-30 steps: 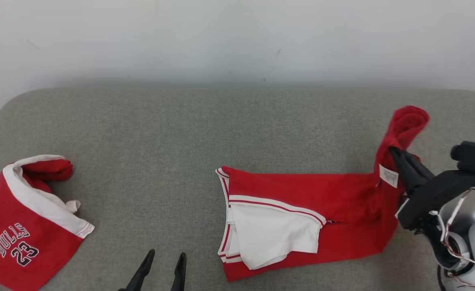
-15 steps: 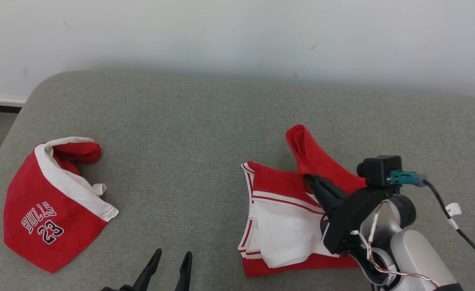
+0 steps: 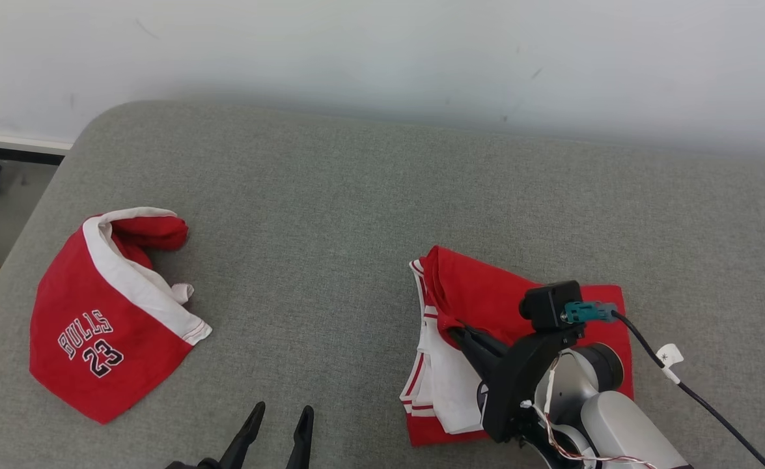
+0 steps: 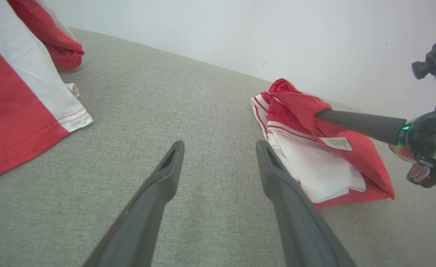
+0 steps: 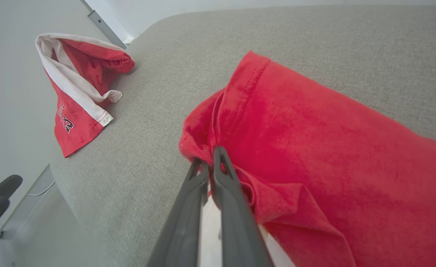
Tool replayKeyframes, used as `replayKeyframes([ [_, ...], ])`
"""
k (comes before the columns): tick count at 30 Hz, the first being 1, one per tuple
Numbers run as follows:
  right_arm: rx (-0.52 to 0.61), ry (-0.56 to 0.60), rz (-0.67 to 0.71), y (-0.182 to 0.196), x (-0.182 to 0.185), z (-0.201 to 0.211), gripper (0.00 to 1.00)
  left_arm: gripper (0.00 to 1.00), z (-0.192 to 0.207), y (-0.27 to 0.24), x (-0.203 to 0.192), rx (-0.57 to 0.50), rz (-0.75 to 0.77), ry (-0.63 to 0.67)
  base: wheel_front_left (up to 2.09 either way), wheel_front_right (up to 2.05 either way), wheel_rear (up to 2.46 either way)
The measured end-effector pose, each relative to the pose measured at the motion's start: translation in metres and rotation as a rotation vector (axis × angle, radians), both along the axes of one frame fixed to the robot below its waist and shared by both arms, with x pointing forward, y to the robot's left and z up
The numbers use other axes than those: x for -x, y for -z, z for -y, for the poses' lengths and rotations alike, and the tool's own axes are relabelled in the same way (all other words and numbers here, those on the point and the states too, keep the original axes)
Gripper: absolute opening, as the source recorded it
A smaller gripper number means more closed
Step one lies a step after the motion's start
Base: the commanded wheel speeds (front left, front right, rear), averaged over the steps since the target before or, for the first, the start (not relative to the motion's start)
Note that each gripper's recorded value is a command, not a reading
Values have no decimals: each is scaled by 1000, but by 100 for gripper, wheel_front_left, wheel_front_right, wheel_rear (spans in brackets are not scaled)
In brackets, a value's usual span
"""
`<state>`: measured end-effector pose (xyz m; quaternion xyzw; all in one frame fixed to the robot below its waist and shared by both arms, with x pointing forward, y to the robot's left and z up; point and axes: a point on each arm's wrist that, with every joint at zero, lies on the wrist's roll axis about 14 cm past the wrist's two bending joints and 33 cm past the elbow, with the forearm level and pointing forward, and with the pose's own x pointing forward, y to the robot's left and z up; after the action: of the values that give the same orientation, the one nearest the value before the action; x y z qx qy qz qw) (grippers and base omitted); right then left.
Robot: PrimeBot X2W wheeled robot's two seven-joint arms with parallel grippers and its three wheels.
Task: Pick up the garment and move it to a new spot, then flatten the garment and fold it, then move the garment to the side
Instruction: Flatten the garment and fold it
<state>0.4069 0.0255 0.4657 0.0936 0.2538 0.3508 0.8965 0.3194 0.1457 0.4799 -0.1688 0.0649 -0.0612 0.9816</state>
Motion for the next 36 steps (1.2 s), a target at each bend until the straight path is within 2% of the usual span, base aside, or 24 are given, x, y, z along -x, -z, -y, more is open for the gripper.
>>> replayKeyframes([
  [3, 3, -3, -16, 5, 3, -2, 3, 100, 1, 0, 0, 14, -1, -2, 0, 0, 0],
  [4, 4, -5, -26, 6, 5, -3, 35, 100, 2, 0, -1, 40, -5, -5, 0, 0, 0],
  [5, 0, -7, -33, 7, 7, -4, 95, 100, 4, 0, -1, 46, -7, -2, 0, 0, 0],
  [6, -7, -9, -34, 6, 9, -5, 100, 100, 3, 0, -1, 44, -6, -1, 0, 0, 0],
  [10, -83, 0, -19, -12, 9, -12, 100, 100, 3, 1, 0, 38, -9, 0, 0, 0, 0],
  [14, -132, 48, 49, -37, -2, 1, 100, 100, 4, -2, 1, 34, 1, 3, 0, 0, 0],
  [19, -139, 212, 167, -61, -21, 63, 100, 100, 6, -10, 2, 26, 27, -3, 0, 0, 0],
  [26, -189, 337, 255, -74, -11, 103, 100, 100, 9, -18, -1, 30, 58, -7, 0, 0, 0],
  [33, -146, 403, 346, -67, 9, 131, 100, 100, 21, -25, -6, 31, 86, 23, 0, 0, 0],
  [36, -164, 430, 384, -67, 19, 137, 100, 100, 25, -27, -5, 35, 93, 29, 0, 0, 0],
])
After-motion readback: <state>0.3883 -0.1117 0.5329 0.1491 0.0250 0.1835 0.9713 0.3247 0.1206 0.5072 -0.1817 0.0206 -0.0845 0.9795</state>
